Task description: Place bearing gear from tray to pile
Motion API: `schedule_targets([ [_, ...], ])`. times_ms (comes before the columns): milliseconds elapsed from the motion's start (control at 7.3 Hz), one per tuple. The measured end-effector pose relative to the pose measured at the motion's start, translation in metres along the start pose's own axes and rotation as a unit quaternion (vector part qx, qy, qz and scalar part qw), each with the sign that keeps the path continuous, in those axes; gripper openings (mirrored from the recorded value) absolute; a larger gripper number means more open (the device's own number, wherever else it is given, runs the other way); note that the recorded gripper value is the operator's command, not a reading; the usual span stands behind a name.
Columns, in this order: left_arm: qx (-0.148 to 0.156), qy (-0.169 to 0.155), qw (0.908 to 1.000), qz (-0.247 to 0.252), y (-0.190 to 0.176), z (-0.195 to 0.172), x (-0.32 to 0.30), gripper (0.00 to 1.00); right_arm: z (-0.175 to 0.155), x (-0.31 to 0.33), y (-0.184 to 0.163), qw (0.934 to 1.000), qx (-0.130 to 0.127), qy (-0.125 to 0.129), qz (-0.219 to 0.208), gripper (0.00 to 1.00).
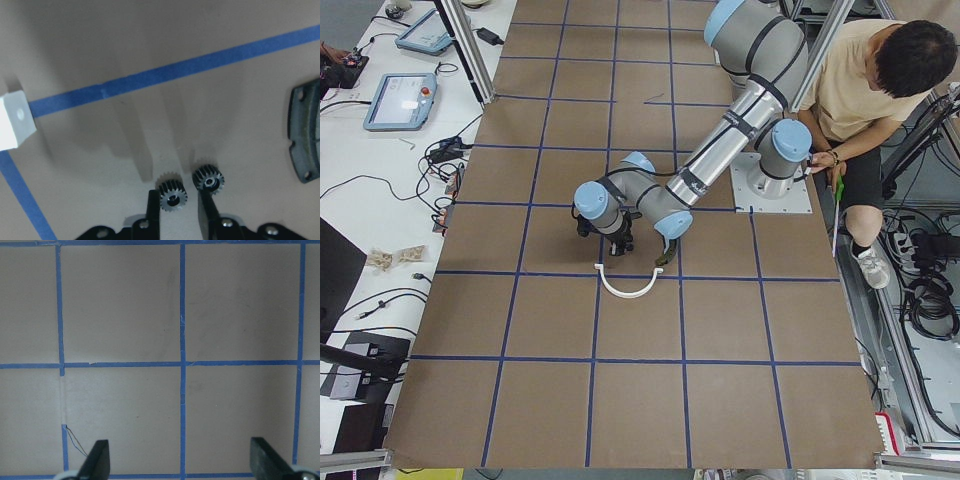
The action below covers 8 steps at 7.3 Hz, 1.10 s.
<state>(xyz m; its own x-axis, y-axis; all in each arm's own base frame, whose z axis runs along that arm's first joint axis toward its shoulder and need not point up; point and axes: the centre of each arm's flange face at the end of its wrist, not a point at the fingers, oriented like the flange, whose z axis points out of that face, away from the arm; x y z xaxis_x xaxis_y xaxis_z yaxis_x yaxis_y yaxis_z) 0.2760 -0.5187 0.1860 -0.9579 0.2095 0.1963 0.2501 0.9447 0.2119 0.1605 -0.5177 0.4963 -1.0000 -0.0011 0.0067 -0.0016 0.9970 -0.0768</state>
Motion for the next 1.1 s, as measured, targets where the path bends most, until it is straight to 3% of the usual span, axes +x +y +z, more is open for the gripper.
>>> schedule_targets([
  [137,0.001,-0.002,1.0000,-0.003,-0.001,-0.005,0.002,1.00,0.000,0.000,0.000,1.0000,0.000,0.000,0.000,1.00],
  [548,0.023,-0.019,0.9976,-0.062,-0.019,-0.052,0.053,1.00,0.000,0.000,0.000,1.0000,0.000,0.000,-0.001,1.00],
  [1095,0.076,-0.038,0.9945,-0.062,-0.043,-0.135,0.229,1.00,0.001,0.000,0.000,1.0000,-0.001,0.000,-0.001,1.00],
])
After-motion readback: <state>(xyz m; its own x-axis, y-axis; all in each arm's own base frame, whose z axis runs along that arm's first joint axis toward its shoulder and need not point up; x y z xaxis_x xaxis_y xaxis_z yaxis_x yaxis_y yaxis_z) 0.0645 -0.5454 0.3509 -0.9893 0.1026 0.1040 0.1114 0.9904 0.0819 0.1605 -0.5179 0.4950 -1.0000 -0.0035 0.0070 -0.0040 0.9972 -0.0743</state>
